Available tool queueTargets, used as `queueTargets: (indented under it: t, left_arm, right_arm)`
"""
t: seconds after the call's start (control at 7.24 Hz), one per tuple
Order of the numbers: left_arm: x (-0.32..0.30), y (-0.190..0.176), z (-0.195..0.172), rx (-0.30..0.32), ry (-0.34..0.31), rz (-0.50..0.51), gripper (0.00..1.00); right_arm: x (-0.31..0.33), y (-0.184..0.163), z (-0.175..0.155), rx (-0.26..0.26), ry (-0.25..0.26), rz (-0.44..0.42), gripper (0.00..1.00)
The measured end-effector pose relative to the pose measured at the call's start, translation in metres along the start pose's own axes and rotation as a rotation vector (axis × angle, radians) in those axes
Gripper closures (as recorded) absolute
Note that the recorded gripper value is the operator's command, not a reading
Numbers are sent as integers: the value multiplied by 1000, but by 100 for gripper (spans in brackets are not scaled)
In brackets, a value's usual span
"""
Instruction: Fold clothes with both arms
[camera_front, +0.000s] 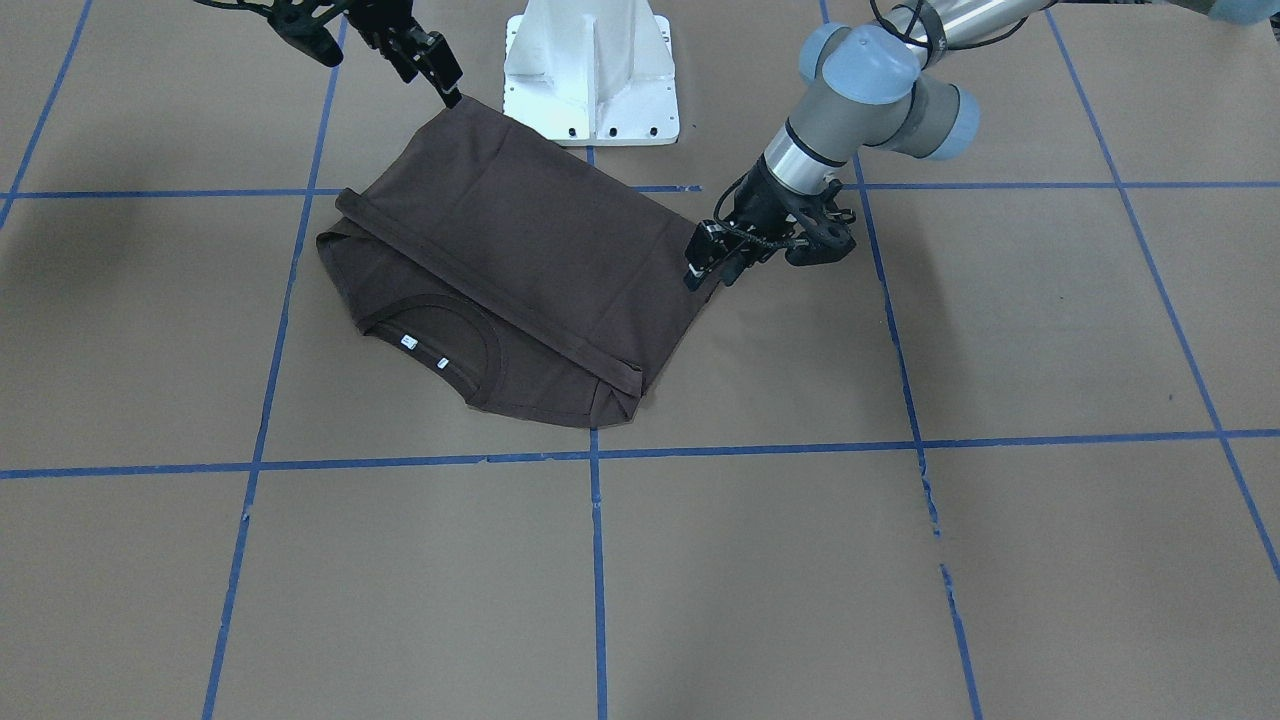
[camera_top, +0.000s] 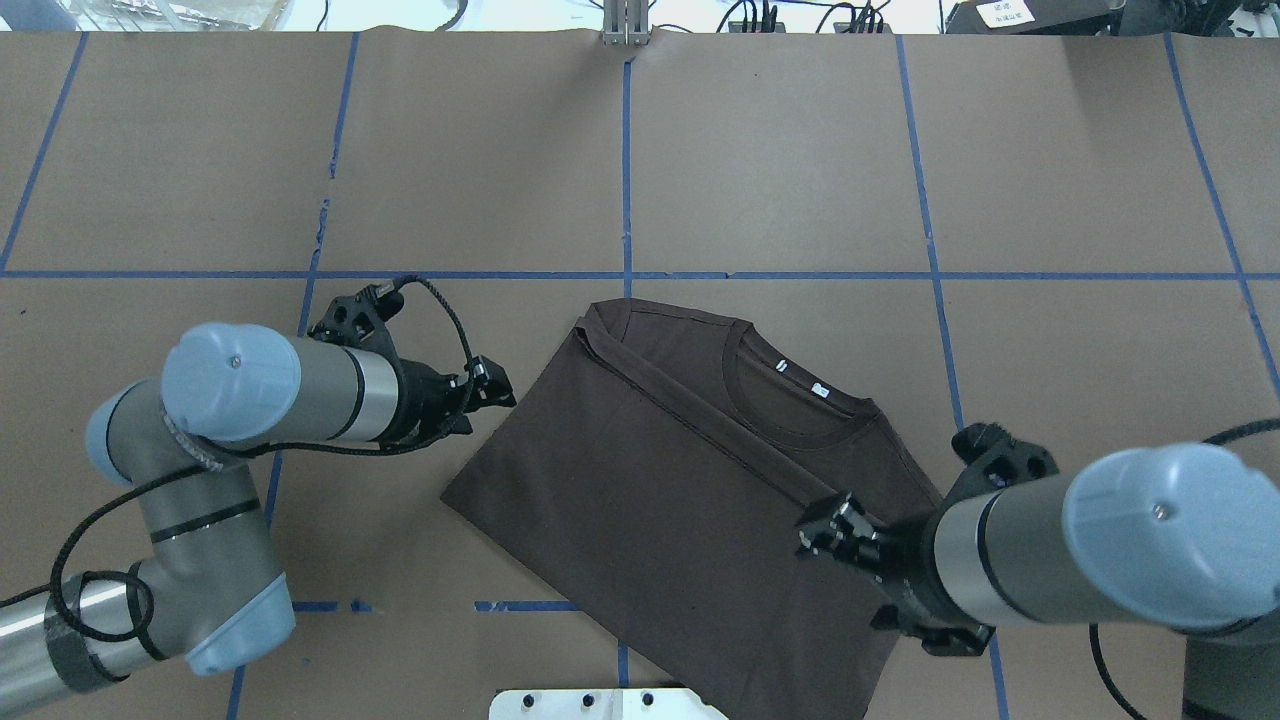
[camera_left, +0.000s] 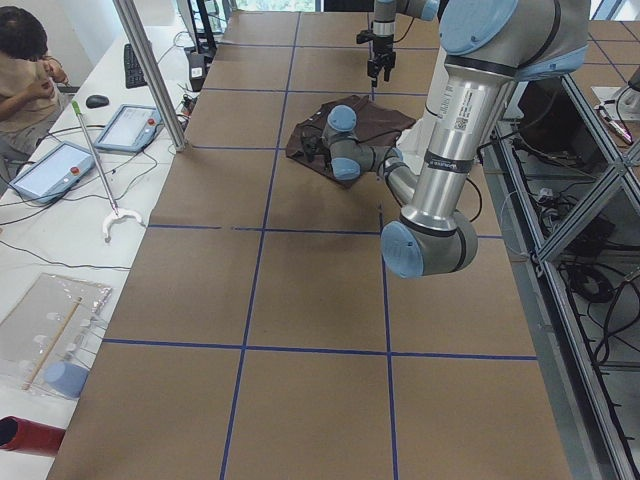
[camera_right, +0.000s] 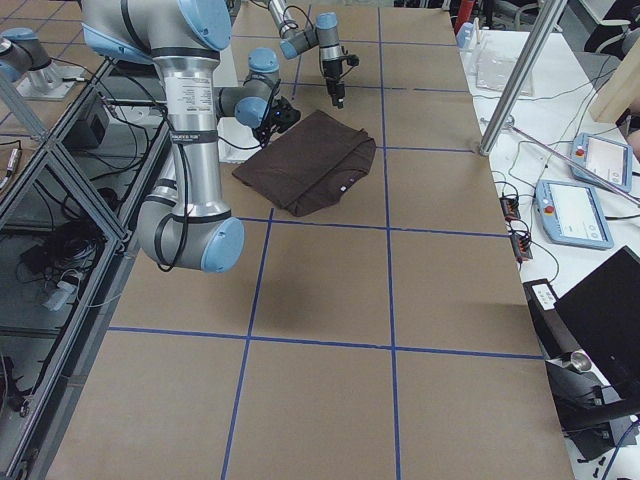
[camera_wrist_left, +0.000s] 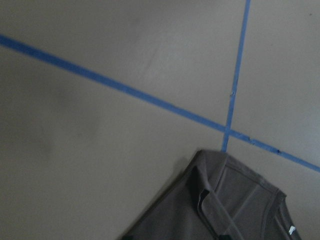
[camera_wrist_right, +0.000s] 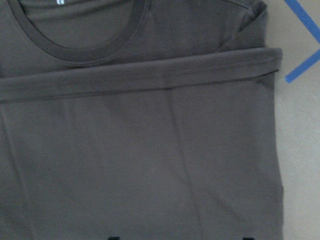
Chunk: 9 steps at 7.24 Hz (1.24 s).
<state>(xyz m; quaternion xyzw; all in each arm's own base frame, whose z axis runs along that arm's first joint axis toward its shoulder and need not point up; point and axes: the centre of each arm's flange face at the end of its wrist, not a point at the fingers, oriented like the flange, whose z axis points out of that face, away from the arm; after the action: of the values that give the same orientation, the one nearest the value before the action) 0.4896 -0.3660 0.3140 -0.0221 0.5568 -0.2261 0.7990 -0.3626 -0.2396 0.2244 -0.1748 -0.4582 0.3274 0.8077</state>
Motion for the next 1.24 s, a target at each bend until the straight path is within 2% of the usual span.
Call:
queueTargets:
  t: [0.14,0.28,0.55,0.83,1.24]
  left_arm:
    - [-16,15,8,27,-66,-15,35]
    - [-16,27,10,45,-135,-22,35]
    - [-4,42,5,62,-228,-26,35]
    - [-7,57,11,51,-265,-20,38]
    - [-13,80,22,23,-287,-12,49]
  right_arm:
    - [-21,-19,-23,9,-57,32,0]
    - [-35,-32,-33,19,-88,49,0]
    - [-48,-43,-26,39,-91,63,0]
    - [-52,-47,-18,49,-85,63,0]
    - [-53,-49,-12,56,-75,66,0]
